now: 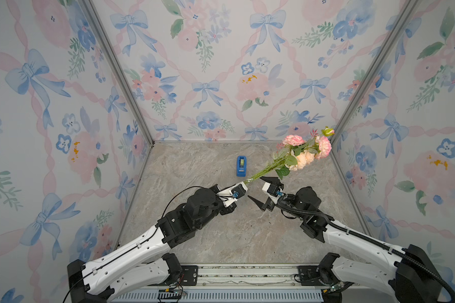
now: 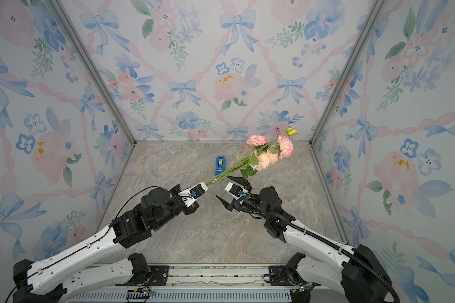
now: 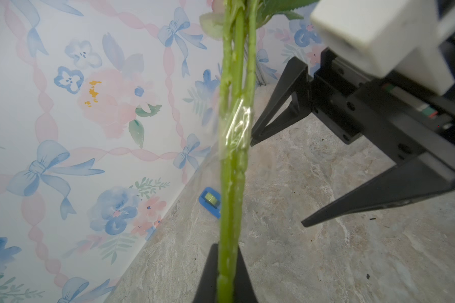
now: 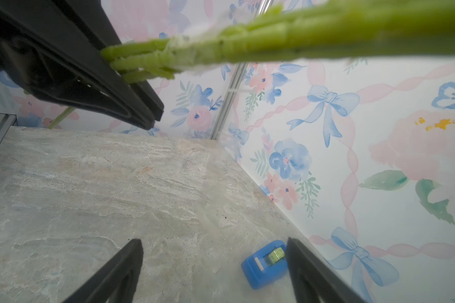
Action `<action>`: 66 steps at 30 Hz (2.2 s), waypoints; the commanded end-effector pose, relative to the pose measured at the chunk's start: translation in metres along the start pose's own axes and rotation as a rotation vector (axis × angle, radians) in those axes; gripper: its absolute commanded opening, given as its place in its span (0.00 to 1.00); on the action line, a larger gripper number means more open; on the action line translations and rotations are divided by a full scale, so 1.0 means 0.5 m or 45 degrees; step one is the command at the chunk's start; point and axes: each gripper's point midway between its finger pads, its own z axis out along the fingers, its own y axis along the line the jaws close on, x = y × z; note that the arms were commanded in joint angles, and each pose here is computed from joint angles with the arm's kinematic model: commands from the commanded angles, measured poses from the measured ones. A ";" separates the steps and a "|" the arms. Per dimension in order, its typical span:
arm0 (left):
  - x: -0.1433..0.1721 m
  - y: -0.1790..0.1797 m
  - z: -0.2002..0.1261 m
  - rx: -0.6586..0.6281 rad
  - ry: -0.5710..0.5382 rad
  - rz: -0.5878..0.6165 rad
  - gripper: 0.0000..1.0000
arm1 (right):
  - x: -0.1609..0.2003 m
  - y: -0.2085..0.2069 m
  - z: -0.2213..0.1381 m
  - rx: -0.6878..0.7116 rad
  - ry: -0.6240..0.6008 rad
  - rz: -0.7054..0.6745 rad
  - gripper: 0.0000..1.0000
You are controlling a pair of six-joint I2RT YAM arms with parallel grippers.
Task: Wrap bouquets with tape
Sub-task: Wrap the tape around the bouquet.
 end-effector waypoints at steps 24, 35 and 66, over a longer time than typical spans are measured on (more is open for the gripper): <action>-0.039 0.055 -0.022 -0.126 -0.051 -0.062 0.00 | 0.013 0.003 0.033 -0.015 0.072 0.020 0.00; 0.007 0.094 0.007 -0.164 0.033 -0.104 0.00 | -0.004 0.134 -0.032 -0.315 0.120 -0.011 0.00; 0.049 0.103 0.005 -0.367 0.174 0.247 0.00 | 0.042 -0.064 0.178 0.092 0.724 0.574 0.43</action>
